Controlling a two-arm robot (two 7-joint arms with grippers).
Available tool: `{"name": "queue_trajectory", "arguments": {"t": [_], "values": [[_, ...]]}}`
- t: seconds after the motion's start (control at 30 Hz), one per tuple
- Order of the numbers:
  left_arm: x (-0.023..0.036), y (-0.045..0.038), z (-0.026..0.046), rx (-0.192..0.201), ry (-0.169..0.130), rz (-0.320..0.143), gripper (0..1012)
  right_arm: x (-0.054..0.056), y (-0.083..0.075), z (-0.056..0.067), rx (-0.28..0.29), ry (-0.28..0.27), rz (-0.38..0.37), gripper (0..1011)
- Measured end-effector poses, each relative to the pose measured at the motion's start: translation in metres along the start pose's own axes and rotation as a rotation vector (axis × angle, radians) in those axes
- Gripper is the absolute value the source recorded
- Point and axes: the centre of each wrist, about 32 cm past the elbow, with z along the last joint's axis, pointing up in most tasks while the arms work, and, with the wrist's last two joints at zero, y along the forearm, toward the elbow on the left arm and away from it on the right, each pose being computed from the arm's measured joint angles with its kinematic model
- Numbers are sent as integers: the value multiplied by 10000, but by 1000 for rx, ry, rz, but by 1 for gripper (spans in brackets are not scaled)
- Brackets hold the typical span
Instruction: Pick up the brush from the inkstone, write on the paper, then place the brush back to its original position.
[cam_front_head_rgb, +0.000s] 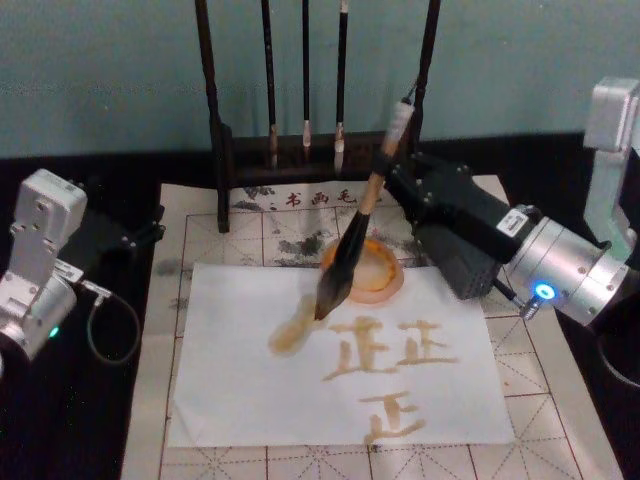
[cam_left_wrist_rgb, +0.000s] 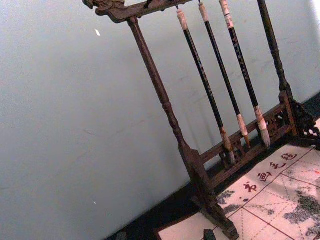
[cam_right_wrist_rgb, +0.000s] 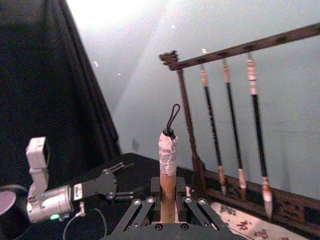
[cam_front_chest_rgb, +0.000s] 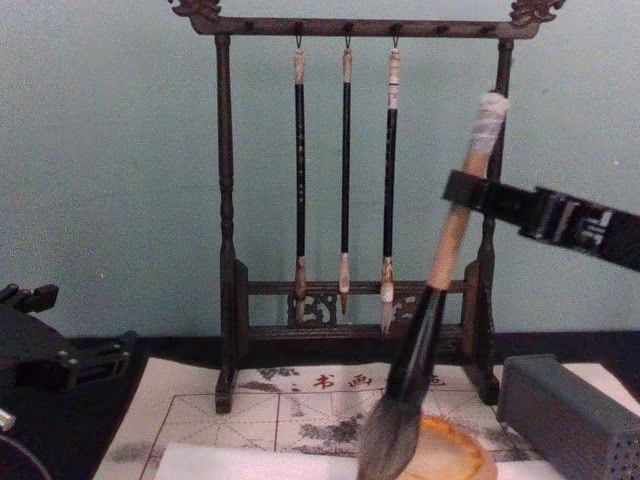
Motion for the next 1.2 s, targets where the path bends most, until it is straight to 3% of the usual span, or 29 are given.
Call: {"name": "queue_trajectory", "arguments": {"t": [0.27, 1.2], "values": [[0, 0, 0, 0, 0, 0, 1001, -93, 113, -74, 7, -82, 50, 200], [0, 0, 0, 0, 0, 0, 1001, -204, 487, -361, 59, -234, 20, 200]]}}
